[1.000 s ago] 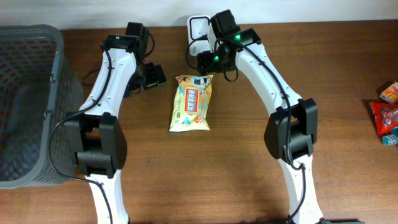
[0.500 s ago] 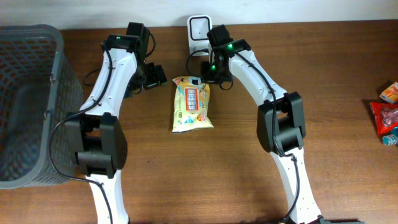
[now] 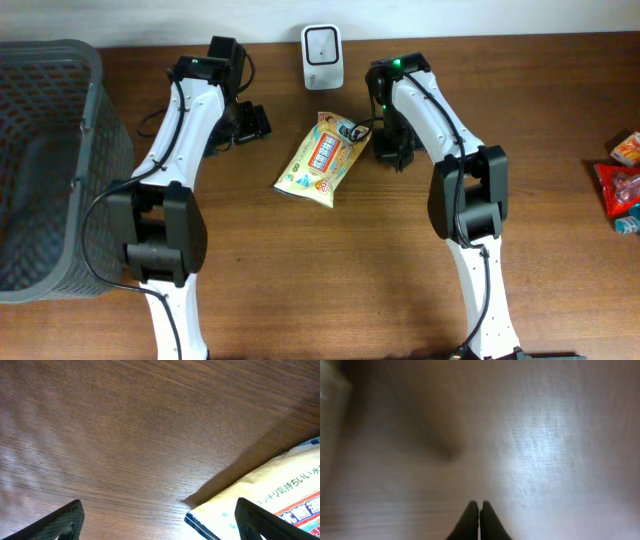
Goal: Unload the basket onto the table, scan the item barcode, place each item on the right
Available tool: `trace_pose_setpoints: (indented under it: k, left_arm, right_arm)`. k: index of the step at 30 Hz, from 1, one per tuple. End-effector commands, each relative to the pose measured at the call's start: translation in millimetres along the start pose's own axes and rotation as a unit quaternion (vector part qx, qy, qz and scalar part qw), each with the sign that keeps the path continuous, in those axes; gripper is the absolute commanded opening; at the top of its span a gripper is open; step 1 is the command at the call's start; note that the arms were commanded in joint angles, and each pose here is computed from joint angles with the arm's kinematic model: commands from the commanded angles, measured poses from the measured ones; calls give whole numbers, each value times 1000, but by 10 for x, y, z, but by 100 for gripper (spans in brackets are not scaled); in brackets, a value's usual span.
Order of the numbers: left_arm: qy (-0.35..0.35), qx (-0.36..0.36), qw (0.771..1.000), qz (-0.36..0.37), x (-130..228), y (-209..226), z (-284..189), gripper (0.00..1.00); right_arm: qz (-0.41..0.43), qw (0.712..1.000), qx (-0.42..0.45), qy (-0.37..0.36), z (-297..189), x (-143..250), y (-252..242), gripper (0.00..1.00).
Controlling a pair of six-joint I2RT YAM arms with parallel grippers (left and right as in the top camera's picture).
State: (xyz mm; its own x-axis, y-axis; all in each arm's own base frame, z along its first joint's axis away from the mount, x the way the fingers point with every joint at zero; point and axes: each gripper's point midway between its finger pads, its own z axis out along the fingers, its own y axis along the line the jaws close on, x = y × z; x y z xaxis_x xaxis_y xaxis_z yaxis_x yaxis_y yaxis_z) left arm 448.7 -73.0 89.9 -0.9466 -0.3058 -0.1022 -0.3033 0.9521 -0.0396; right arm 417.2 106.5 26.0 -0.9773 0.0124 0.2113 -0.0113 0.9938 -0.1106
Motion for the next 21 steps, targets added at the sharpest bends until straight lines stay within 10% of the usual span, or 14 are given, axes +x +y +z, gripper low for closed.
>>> trace_pose_setpoints:
  k: [1,10,21]
  left_arm:
    - [5,-5,1000,1,21,0,61,94]
    - [3,-4,1000,1,13,-4,63,96]
    - [10,-7,1000,2,45,8,64,100]
  right_arm:
    - [-69,974,-128,-174,-676,-633,368,4]
    - [-154,895,-284,-308,-1087,-1177,1104,4]
    - [-139,940,-208,-231,-315,-1134,969,4]
